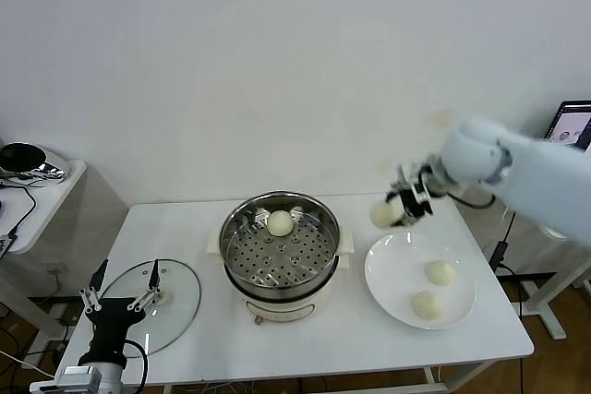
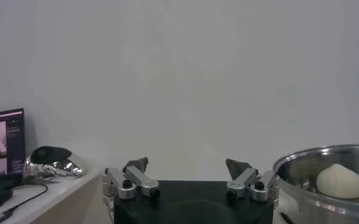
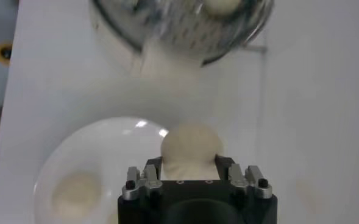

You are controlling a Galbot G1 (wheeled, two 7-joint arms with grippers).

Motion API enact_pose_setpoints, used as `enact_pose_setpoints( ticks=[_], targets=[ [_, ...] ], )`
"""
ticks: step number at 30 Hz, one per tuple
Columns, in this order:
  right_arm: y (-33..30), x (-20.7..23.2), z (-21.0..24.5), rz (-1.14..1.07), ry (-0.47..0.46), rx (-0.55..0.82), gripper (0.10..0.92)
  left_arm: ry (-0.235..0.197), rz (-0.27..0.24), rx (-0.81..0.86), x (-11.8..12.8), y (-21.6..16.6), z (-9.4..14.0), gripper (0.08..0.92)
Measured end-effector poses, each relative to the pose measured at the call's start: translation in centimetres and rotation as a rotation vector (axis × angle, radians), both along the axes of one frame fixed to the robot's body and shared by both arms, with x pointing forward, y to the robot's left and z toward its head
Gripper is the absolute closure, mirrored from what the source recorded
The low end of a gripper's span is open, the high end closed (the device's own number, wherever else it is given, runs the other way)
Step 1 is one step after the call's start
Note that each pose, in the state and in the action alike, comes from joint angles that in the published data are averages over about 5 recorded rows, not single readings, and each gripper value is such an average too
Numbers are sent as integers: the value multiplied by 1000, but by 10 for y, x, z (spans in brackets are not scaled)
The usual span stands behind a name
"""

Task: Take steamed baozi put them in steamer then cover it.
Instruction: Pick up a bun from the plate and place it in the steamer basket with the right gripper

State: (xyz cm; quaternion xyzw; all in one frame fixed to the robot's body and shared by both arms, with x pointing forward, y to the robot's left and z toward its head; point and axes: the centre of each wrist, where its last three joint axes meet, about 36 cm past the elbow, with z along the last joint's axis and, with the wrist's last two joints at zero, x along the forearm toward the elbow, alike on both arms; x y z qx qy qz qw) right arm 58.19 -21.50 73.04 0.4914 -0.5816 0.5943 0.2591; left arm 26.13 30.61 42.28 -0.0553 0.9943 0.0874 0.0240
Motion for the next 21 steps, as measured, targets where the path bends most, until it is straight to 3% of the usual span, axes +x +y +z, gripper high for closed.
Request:
enact_pose_setpoints(
  ticks=[8, 21],
  targets=[
    [78, -8, 18, 63, 43, 41, 450, -15, 1, -6, 0, 0, 5, 177],
    [173, 8, -46, 56, 159, 30, 445, -31, 13, -14, -4, -2, 12, 177]
  ],
)
